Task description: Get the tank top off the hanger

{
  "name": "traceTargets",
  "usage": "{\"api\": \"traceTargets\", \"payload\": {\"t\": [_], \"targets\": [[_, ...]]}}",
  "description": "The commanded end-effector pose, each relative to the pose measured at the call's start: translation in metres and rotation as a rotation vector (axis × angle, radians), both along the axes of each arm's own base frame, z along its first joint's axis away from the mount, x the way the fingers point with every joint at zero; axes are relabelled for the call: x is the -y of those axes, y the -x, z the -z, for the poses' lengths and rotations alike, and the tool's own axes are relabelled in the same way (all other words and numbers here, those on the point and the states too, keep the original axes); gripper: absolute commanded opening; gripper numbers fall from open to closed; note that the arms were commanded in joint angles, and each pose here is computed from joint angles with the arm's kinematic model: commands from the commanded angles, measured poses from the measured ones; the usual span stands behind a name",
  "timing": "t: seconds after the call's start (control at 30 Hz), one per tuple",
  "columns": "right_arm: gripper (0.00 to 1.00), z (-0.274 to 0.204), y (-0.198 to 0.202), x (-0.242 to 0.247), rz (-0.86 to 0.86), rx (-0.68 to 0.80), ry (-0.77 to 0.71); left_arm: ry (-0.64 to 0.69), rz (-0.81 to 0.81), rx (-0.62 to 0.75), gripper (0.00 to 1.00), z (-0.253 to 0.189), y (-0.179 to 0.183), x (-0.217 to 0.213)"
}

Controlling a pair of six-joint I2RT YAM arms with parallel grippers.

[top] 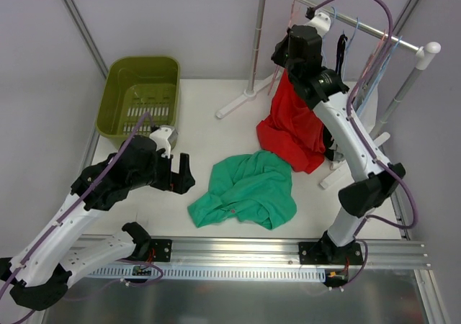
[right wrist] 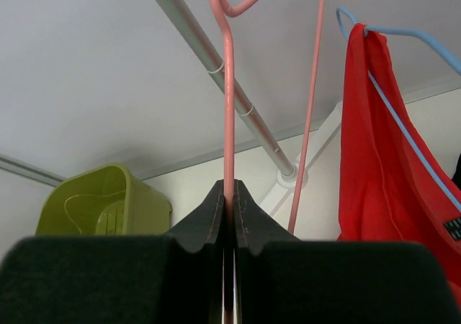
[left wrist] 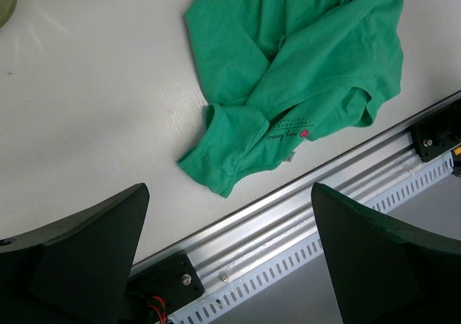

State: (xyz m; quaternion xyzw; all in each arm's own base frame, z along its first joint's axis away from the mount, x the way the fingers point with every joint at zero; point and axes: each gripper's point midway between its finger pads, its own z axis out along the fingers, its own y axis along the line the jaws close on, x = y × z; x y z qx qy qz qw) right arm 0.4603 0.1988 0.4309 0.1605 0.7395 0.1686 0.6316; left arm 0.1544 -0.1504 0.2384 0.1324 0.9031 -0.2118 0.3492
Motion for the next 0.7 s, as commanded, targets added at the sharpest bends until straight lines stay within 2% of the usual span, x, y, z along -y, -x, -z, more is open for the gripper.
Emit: {"api": "traceTargets", "payload": {"t": [0.0, 0.2, 0.43, 0.47, 0.5, 0.53, 0.57, 0.6, 0.63, 0.67], "targets": [[0.0, -0.013, -0.023, 0.001, 0.0, 0.034, -0.058, 0.017, -0.015, 0.007, 0.99, -0.01, 0.006, -0.006], [0.0, 0.007, -0.063, -0.012, 0.011, 0.019, -0.07, 0.036, -0.013, 0.005, 0.99, -0.015, 0.014, -0.009], [0.01, 0.042, -0.066, -0.019, 0.01, -0.043, -0.091, 0.032, -0.018, -0.006, 0.99, -0.015, 0.012, -0.008], [0.04, 0.046, -0.065, -0.021, 0.003, -0.045, -0.092, 0.031, -0.017, -0.009, 0.99, -0.016, 0.011, -0.006], [0.12, 0.043, -0.063, -0.022, -0.003, -0.039, -0.098, 0.018, -0.018, -0.024, 0.99, -0.013, 0.007, -0.003], [0.36, 0.036, -0.058, -0.022, -0.013, -0.029, -0.105, 0.023, -0.016, -0.016, 0.99, -0.018, 0.004, 0.0], [0.45, 0.031, -0.055, -0.022, -0.018, -0.02, -0.108, 0.031, 0.001, -0.028, 0.99, -0.019, 0.003, 0.005], [0.61, 0.022, -0.047, -0.018, -0.024, -0.008, -0.111, 0.032, 0.007, -0.022, 0.99, -0.022, -0.003, 0.011], [0.71, 0.017, -0.041, -0.017, -0.028, -0.001, -0.11, 0.034, 0.012, -0.02, 0.99, -0.024, -0.007, 0.014], [0.76, 0.012, -0.035, -0.014, -0.028, 0.005, -0.106, 0.042, 0.025, -0.021, 0.99, -0.026, -0.009, 0.019]]}}
